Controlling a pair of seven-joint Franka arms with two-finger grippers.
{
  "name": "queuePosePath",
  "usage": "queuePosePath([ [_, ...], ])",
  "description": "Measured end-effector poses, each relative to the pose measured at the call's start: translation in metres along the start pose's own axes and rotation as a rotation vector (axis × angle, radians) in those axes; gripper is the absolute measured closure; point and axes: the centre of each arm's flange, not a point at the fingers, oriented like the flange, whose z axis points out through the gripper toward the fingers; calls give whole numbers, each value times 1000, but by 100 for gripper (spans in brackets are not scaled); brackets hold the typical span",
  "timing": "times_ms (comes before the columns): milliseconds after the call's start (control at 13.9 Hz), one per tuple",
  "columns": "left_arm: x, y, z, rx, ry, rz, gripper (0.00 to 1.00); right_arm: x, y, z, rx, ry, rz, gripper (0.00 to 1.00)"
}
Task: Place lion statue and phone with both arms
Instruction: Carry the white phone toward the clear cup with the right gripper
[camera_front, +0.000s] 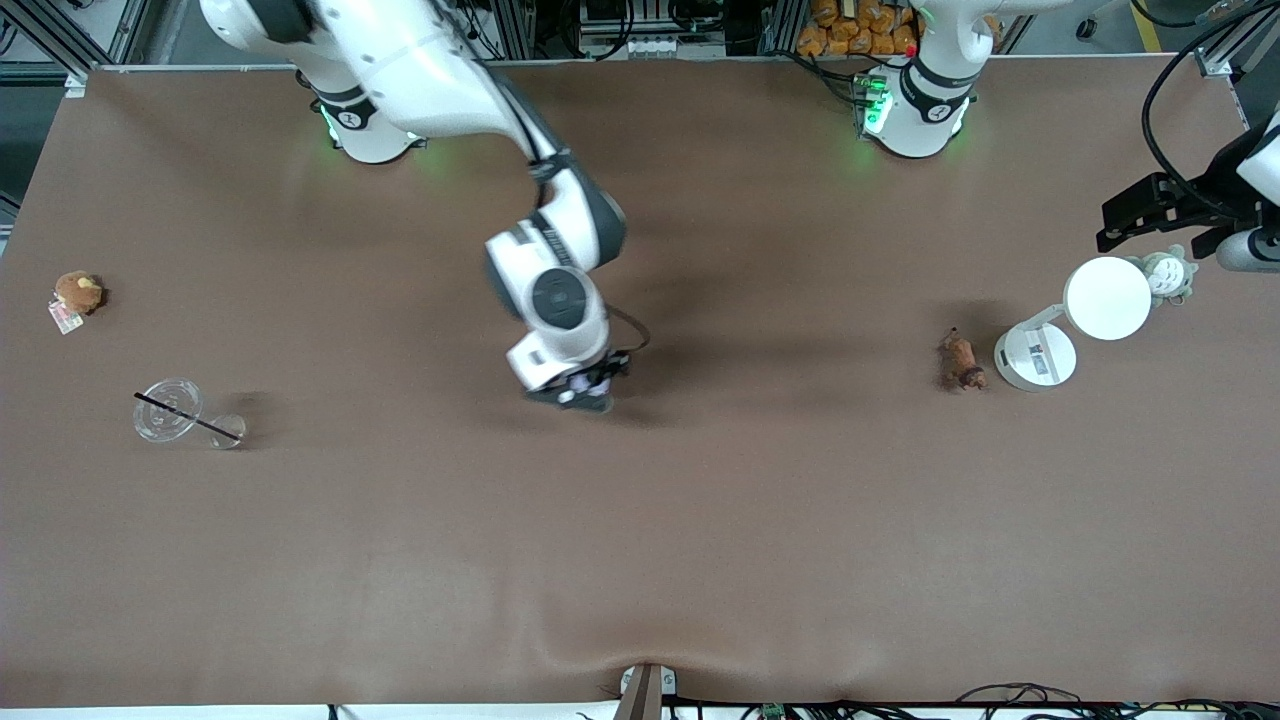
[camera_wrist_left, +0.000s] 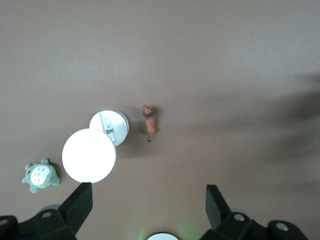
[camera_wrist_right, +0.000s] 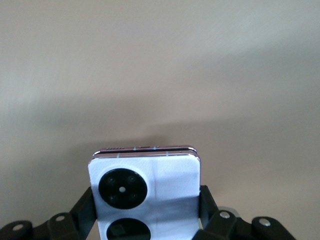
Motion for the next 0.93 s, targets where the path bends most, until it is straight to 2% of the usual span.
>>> queuePosePath([
  [144, -6, -2, -3, -23, -1, 11, 0, 53, 61, -30, 14, -7, 28, 16],
  [359, -8, -25, 1, -33, -5, -3, 0, 129, 173, -29, 17, -29, -4, 16],
  [575, -10, -45, 3, -35, -8, -15, 0, 191, 306, -32, 40, -18, -59, 16],
  [719, -11, -41, 1, -35, -3, -9, 0, 207, 364, -21, 32, -29, -79, 16],
  [934, -15, -38, -6, -33, 9, -3, 0, 211, 379, 13, -13, -61, -104, 16],
])
